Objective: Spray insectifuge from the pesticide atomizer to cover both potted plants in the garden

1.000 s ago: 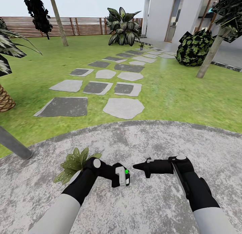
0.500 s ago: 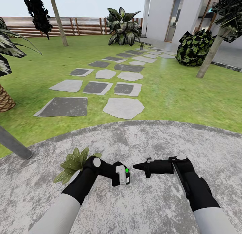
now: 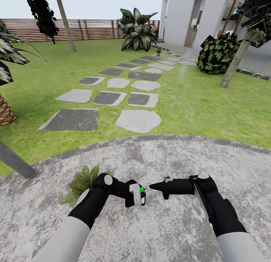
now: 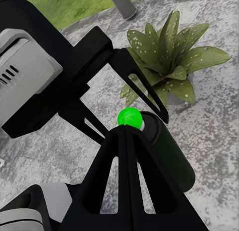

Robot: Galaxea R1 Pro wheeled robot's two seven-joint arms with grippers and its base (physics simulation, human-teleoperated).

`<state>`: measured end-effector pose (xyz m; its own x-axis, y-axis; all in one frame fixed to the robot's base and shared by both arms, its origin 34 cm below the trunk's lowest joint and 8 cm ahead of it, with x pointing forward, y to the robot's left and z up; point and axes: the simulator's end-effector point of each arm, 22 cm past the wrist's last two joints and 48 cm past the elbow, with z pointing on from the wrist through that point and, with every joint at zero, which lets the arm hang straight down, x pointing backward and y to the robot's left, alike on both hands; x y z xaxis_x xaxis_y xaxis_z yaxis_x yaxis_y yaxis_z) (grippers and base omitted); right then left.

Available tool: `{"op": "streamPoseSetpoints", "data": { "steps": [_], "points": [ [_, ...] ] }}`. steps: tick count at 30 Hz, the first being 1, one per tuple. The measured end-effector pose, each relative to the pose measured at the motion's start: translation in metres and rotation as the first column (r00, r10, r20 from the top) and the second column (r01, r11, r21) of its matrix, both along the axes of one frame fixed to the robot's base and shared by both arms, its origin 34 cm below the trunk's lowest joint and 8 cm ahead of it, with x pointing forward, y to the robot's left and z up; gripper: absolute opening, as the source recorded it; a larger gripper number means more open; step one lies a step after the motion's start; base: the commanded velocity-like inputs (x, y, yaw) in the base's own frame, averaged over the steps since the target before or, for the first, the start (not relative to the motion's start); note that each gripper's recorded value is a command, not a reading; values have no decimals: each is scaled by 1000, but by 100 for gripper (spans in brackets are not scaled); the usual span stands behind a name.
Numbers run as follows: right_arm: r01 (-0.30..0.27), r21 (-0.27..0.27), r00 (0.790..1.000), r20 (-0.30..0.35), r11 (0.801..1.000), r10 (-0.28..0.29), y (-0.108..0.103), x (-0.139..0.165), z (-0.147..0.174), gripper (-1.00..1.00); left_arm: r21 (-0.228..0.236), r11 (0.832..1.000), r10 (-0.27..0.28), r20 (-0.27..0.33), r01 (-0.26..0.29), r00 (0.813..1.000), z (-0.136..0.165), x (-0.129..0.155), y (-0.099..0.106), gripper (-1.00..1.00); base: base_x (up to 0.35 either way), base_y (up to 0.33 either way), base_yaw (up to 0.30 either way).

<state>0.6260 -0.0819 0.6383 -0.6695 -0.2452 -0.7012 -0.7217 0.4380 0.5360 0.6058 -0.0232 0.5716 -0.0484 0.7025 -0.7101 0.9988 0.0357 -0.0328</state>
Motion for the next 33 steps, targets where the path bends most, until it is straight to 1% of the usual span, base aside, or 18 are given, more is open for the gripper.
{"op": "streamPoseSetpoints", "data": {
  "steps": [16,20,33],
  "points": [
    [0,3,1000,0,1000,0,1,0,0,-100,-5,1000,-5,0,5,1000,1,-1,-4,-100,0,0,0],
    [0,3,1000,0,1000,0,2,0,0,-100,-15,1000,-8,0,8,1000,4,-2,-10,-100,0,0,0],
    [0,0,1000,-1,1000,0,0,0,0,-100,-14,1000,-9,0,9,1000,4,-2,-10,-100,0,0,0]
  ]
}}
